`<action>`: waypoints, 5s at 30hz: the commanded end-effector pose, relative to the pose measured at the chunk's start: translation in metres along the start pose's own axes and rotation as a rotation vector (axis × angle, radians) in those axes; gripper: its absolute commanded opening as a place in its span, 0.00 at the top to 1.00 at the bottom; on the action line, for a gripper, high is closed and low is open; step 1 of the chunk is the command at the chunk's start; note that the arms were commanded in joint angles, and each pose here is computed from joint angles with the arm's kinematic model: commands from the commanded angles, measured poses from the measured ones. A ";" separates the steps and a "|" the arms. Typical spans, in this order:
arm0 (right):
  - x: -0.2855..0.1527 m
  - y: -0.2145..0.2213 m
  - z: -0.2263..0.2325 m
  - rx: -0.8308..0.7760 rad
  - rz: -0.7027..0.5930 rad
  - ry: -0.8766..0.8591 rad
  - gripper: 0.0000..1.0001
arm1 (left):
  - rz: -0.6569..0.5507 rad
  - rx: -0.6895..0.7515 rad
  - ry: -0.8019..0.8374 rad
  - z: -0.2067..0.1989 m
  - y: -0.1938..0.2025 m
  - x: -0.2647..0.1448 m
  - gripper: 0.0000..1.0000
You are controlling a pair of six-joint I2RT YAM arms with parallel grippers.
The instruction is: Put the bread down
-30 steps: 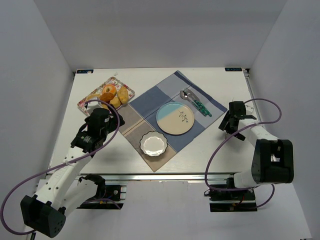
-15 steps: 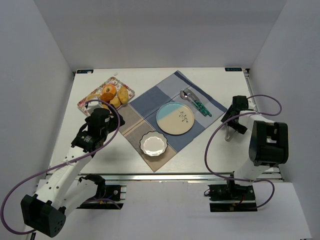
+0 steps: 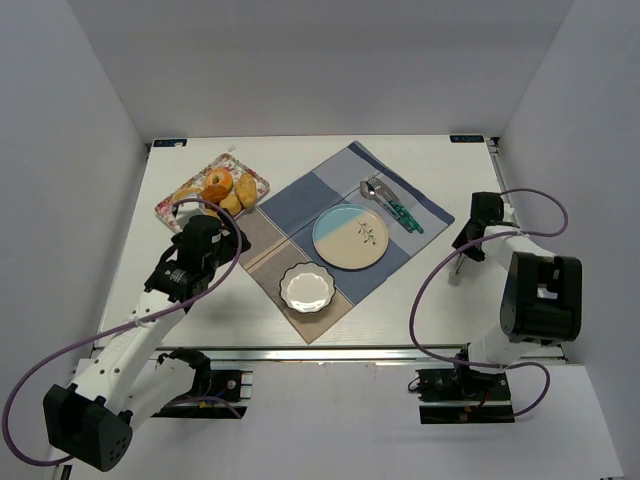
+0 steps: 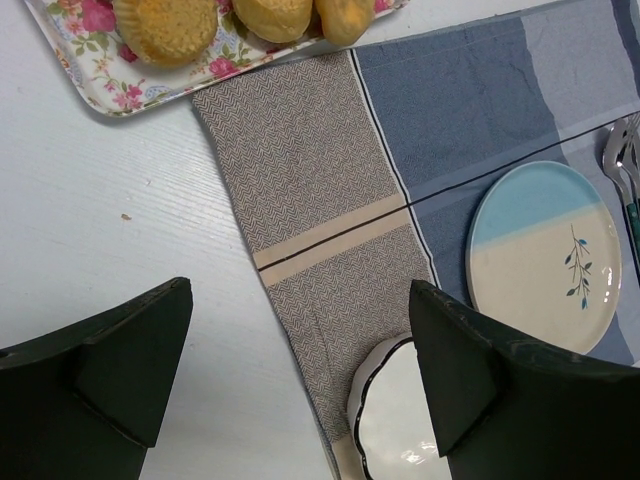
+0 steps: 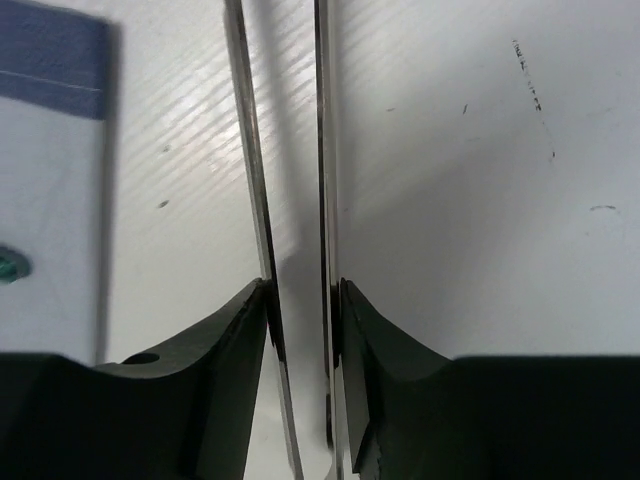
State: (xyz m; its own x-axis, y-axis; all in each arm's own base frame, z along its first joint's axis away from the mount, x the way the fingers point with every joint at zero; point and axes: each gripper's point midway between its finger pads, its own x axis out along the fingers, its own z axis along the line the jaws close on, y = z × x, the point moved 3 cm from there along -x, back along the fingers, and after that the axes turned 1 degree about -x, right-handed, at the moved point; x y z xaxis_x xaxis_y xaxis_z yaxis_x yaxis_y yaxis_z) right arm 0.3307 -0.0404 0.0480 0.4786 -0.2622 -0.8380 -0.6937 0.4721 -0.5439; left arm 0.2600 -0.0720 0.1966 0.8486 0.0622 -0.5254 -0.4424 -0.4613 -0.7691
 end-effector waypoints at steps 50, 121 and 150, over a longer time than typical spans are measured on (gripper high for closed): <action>-0.211 0.124 0.448 -0.690 -0.106 -0.949 0.41 | 0.026 -0.137 -0.013 0.023 0.003 -0.054 0.02; -0.217 0.097 0.159 -0.474 -0.290 -0.726 0.38 | 0.113 -0.095 -0.001 0.007 0.025 -0.015 0.02; -0.237 0.166 0.421 -1.096 -0.161 -1.092 0.41 | 0.063 -0.139 -0.053 0.026 0.018 -0.038 0.02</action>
State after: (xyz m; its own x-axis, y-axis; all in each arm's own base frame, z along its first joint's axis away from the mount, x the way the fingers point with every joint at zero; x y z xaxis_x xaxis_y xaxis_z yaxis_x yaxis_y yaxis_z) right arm 0.3250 0.4441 0.1635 0.4242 0.6891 -0.5875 -0.4470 -0.4049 -0.7976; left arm 0.2145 -0.0631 0.1900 0.7973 0.0553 -0.6010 -0.4650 -0.5786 -0.6700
